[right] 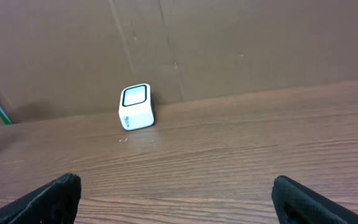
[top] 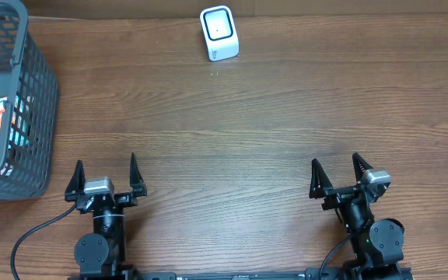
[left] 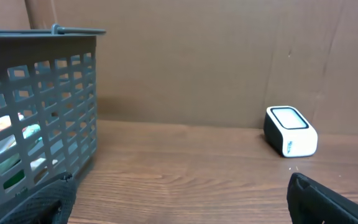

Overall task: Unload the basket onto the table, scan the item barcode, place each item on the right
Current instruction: 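Raise the left gripper and move it over the grey basket, then lower the left gripper into the basket and grasp the Kleenex pack, then lift the Kleenex pack out and carry it toward the table centre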

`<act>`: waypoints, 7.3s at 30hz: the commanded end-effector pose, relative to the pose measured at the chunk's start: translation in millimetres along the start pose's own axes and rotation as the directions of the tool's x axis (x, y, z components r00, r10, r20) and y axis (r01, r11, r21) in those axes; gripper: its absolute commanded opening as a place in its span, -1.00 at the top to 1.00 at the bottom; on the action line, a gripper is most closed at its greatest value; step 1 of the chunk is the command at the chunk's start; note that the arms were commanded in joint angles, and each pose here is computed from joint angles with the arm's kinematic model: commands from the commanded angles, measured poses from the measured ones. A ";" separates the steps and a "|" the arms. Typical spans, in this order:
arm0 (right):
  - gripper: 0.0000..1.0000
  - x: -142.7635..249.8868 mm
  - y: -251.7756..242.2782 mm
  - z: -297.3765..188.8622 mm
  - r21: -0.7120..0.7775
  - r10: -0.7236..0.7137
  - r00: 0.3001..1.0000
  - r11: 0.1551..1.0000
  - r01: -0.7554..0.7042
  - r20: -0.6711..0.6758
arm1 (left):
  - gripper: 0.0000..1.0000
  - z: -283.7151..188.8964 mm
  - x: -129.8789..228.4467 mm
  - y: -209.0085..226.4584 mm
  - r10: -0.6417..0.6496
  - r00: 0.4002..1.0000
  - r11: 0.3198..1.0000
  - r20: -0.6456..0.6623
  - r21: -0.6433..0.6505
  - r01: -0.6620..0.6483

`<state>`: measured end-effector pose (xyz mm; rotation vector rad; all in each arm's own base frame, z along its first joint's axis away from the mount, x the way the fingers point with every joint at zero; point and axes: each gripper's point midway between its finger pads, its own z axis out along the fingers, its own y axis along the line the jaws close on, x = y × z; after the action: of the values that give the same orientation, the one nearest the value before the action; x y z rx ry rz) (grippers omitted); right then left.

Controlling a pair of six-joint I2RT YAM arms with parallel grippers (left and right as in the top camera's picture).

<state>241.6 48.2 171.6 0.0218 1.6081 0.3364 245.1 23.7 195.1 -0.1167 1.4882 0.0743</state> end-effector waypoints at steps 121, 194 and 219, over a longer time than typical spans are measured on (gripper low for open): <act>-1.00 1.8 -1.4 0.2 0.003 -0.003 1.000 1.000 0.003 0.003 | -0.99 144.4 6.6 251.5 -0.430 0.307 0.902 -0.849 -0.420 0.104; -1.00 1.8 -1.4 0.2 0.003 -0.003 1.000 1.000 0.003 0.003 | -0.09 163.8 66.5 241.6 -0.389 0.189 0.921 -0.902 -0.376 0.100; -1.00 1.8 -1.4 0.2 0.003 -0.003 1.000 1.000 0.003 0.003 | -0.05 174.6 -180.0 206.6 -0.379 0.662 0.915 -0.646 -0.369 0.164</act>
<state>241.6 48.3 171.5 0.0215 1.6085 0.3367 392.8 284.3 288.1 -0.7519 2.4434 -0.0094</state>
